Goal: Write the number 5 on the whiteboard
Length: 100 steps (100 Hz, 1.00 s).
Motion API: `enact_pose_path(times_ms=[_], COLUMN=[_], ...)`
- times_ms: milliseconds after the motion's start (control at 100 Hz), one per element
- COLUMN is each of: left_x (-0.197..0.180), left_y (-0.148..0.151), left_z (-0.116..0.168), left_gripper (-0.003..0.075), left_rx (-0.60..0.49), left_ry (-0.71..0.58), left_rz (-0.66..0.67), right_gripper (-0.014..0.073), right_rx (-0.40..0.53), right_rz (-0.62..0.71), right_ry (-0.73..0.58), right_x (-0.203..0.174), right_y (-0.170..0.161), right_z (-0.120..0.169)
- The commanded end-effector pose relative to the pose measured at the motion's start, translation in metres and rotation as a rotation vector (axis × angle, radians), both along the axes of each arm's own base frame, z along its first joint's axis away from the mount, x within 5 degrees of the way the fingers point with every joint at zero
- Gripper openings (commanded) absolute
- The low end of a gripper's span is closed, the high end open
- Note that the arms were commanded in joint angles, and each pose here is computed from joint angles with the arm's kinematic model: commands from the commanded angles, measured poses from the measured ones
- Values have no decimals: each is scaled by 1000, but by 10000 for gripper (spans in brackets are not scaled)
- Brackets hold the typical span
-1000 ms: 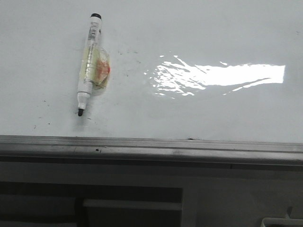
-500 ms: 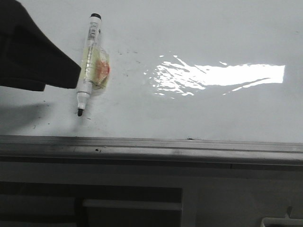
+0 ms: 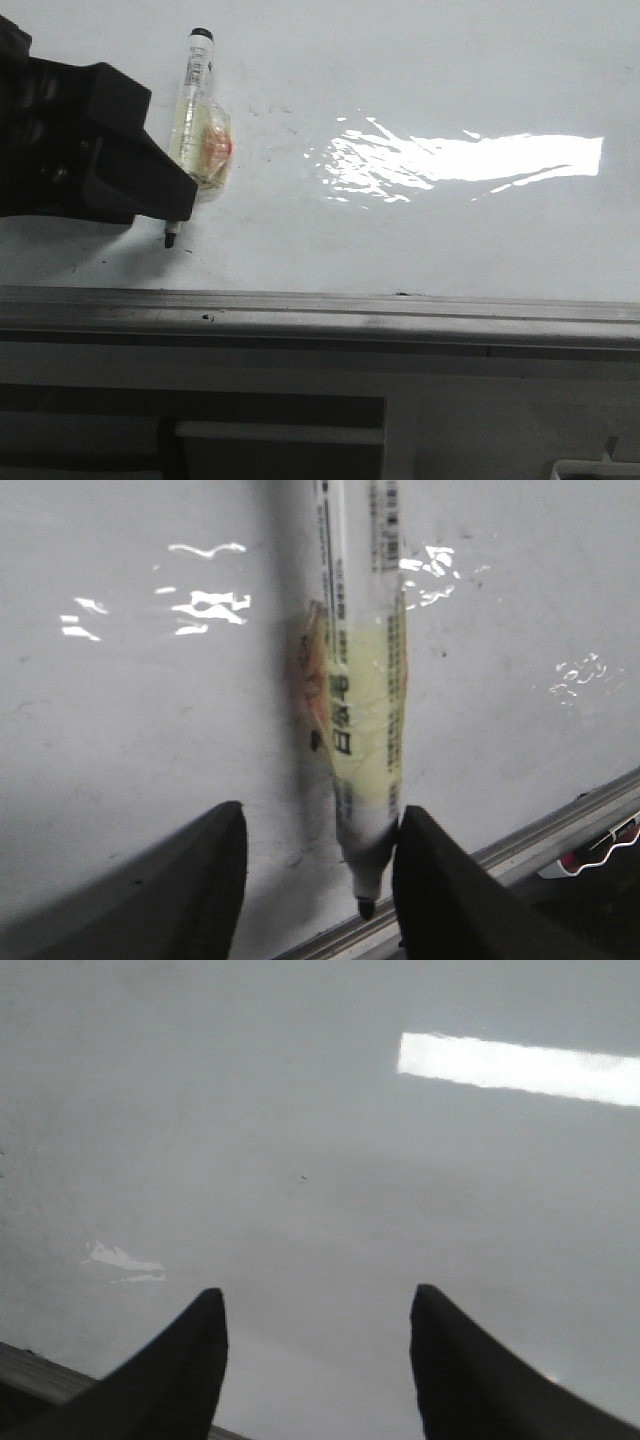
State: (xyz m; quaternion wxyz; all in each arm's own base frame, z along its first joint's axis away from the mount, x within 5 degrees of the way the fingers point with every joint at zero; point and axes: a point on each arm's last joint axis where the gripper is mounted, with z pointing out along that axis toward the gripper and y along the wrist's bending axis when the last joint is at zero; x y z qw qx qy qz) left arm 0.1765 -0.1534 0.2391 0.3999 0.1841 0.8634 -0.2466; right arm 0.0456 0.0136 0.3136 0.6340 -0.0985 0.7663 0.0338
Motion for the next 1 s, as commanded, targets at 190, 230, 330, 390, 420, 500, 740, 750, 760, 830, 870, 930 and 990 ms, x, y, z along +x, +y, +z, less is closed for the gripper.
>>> enact_pose_path(times_ms=[190,230,330,390,420,500,740,750,760,830,870,930,990], left_x=[11,9,4,-1,-4,-11,-36,-37,-37,-42,-44,-46,-48], left_y=[-3,-4,-5,-5,-5,-3,5,5,5,6,6,5,4], left_z=[8,9,16,23,27,38,56,56,56,57,57,56,56], left_gripper=[62,-8,-20,-20,-20,-20,-20,-20,-20,-20,-20,-20,-20], left_rx=[-25,-27,-26,-5,11,72,264,267,273,296,307,316,322], left_ry=[-66,-54,-47,-70,-96,-188,-444,-449,-454,-480,-492,-501,-520], left_rz=[55,41,-18,-78,-113,-222,-544,-550,-561,-617,-650,-698,-730], right_gripper=[367,367,367,367,367,367,367,367,367,367,367,367,367], right_rx=[16,23,66,83,78,35,-9,-13,-17,-48,-69,-93,-103], right_rz=[-9,-7,7,24,41,148,570,578,590,664,710,786,831], right_ry=[-87,-91,-107,-105,-99,-57,51,53,63,94,96,107,119], right_x=[2,2,0,1,1,7,31,32,34,41,45,50,58], right_y=[-1,0,1,3,4,13,50,51,53,62,67,78,88], right_z=[16,17,23,29,32,38,39,39,38,33,32,31,31])
